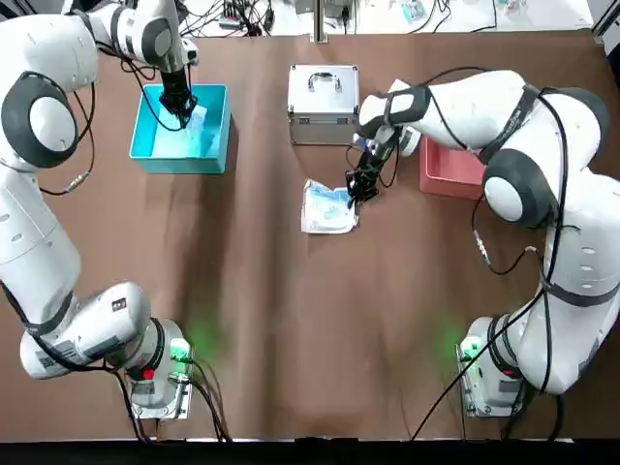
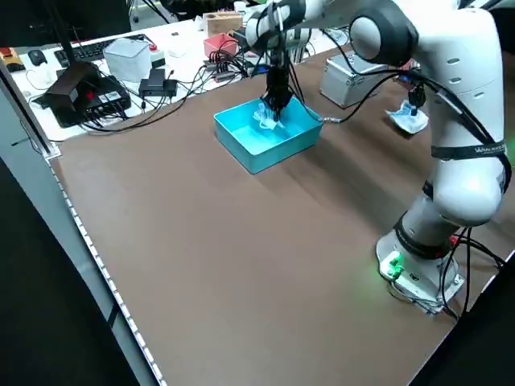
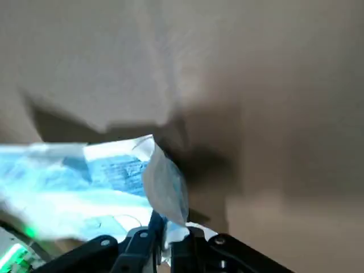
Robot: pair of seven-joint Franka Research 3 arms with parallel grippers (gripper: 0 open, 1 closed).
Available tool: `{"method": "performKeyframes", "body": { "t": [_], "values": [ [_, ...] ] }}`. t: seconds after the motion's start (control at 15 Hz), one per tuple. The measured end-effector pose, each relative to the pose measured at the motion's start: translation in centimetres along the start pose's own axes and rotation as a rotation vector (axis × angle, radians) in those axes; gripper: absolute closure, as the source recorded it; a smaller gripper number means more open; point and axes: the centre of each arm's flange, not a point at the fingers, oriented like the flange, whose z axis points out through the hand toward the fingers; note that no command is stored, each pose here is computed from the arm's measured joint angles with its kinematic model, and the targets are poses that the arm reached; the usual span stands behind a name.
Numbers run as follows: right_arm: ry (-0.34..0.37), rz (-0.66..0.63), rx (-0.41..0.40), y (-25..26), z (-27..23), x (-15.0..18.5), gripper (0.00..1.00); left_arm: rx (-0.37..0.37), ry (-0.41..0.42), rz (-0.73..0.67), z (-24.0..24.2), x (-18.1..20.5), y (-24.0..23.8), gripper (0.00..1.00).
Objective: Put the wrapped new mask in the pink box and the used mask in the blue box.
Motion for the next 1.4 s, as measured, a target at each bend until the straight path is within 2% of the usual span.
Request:
{"method": "performKeyframes", "body": {
  "t": [0.13, 0.33, 0.47, 0.53, 0.8, 0.93, 1.07, 1.13, 1.27, 1.4],
  "values": [
    [-0.058, 0.031, 0.01, 2.0, -4.0, 1.0, 0.91, -0.016, -0.026, 0.006, 1.6, 0.3, -1.2, 0.98],
    [-0.193, 0.065, 0.047, 4.8, -13.4, 0.7, 0.91, -0.028, -0.046, 0.01, 2.8, 0.4, -2.1, 0.96],
    [-0.257, 0.087, 0.069, 6.3, -20.0, -0.4, 0.91, -0.03, -0.051, 0.015, 3.1, 0.5, -1.8, 0.81],
    [-0.266, 0.099, 0.069, 7.4, -23.0, -0.8, 0.91, -0.03, -0.051, 0.016, 3.1, 0.5, -1.7, 0.71],
    [-0.189, 0.199, 0.055, 14.7, -31.5, -0.7, 0.91, -0.031, -0.024, 0.014, 1.7, 0.8, -1.7, 0.34],
    [-0.151, 0.246, 0.041, 20.1, -34.4, -0.5, 0.91, -0.022, 0.024, 0.004, -1.1, 0.8, -2.1, 0.17],
    [-0.137, 0.235, 0.025, 25.5, -35.9, -0.6, 0.91, -0.002, 0.086, -0.012, -5.0, 0.3, -2.8, 0.01],
    [-0.144, 0.227, 0.008, 30.1, -35.7, 0.0, 0.91, 0.023, 0.138, -0.028, -9.1, -0.6, -3.4, 0.0],
    [-0.129, 0.238, -0.013, 33.0, -35.0, 1.8, 0.91, 0.04, 0.184, -0.04, -12.7, -1.5, -3.7, 0.0],
    [-0.083, 0.243, -0.059, 34.3, -34.5, 4.2, 0.91, 0.047, 0.229, -0.042, -15.8, -2.2, -3.4, 0.0]
  ]
}}
